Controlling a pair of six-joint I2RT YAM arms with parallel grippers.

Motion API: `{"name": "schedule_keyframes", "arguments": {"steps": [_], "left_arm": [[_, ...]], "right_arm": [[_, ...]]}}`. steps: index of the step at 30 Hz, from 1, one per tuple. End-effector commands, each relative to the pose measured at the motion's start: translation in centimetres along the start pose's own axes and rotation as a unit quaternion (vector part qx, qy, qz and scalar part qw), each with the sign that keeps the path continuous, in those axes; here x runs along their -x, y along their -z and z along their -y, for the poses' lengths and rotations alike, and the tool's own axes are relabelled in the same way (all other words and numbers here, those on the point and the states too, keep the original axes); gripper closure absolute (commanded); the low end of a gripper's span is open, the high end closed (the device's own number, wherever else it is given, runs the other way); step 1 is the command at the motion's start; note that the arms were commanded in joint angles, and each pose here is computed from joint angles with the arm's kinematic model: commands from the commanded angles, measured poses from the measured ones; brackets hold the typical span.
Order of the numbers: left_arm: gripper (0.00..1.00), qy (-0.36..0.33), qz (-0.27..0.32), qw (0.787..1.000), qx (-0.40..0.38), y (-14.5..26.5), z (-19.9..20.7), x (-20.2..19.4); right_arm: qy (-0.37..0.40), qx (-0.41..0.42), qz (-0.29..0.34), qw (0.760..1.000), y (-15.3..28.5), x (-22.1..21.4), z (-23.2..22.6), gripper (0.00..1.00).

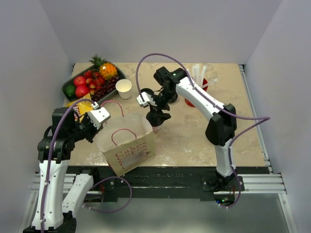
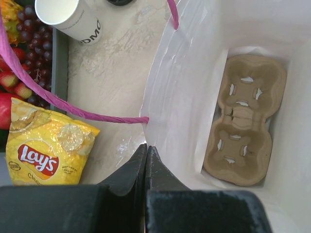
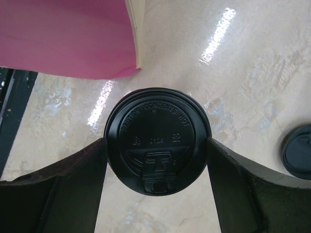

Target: Pack the takeout coffee

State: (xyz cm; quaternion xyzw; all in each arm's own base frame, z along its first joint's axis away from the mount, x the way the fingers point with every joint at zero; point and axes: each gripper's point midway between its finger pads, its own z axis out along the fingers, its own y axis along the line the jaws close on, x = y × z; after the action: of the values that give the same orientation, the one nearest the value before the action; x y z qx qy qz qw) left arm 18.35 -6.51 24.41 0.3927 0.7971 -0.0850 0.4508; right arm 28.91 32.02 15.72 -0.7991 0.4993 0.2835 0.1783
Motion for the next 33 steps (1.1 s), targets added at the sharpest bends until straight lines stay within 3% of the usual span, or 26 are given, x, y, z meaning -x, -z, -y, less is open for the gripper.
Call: {"name": "schedule_keyframes", "arguments": {"steps": [1, 7, 10, 15, 18, 19, 20, 21, 22, 30, 33], "left_arm": [[1.00, -0.004, 0.016, 1.000, -0.014, -0.4, 0.5, 0.2], [1.00, -0.016, 0.037, 0.999, -0.017, 0.1, 0.5, 1.6], [1.00, -0.022, 0.047, 0.998, -0.020, 0.2, 0.5, 2.1], [1.00, -0.023, 0.062, 0.998, -0.022, 0.2, 0.3, 3.0], [1.00, -0.015, 0.080, 0.996, -0.027, 0.1, 0.3, 4.0], [1.00, -0.013, 0.089, 0.996, -0.023, -0.1, 0.0, 4.4], [1.00, -0.010, 0.096, 0.995, -0.031, -0.2, 0.1, 4.7], [1.00, -0.003, 0.101, 0.994, -0.035, -0.3, 0.2, 4.9], [1.00, -0.003, 0.110, 0.993, -0.033, -0.4, 0.0, 5.4], [1.00, 0.026, 0.168, 0.984, -0.062, 0.5, 0.6, 8.9], [1.00, 0.045, 0.180, 0.980, -0.071, 0.9, 0.8, 9.8]], "right_arm": [[-0.018, -0.090, 0.011, 0.996, 5.6, 3.4, 0.5, 0.30], [-0.055, -0.236, 0.048, 0.969, 12.1, 6.9, 3.5, 0.34], [-0.057, -0.297, 0.082, 0.949, 15.3, 9.5, 4.1, 0.41], [-0.060, -0.342, 0.134, 0.928, 18.8, 12.6, 3.4, 0.47], [-0.055, -0.361, 0.162, 0.916, 20.8, 14.3, 2.4, 0.58], [-0.051, -0.365, 0.171, 0.914, 21.2, 14.9, 2.3, 0.76], [-0.054, -0.368, 0.183, 0.910, 21.9, 15.5, 1.5, 0.87], [-0.053, -0.370, 0.194, 0.907, 22.4, 16.0, 1.1, 0.97], [-0.049, -0.376, 0.205, 0.902, 23.0, 16.6, 0.9, 1.00], [-0.010, -0.373, 0.300, 0.878, 27.2, 22.1, -3.8, 1.00], [0.010, -0.360, 0.308, 0.881, 26.7, 23.6, -5.2, 1.00]]}}
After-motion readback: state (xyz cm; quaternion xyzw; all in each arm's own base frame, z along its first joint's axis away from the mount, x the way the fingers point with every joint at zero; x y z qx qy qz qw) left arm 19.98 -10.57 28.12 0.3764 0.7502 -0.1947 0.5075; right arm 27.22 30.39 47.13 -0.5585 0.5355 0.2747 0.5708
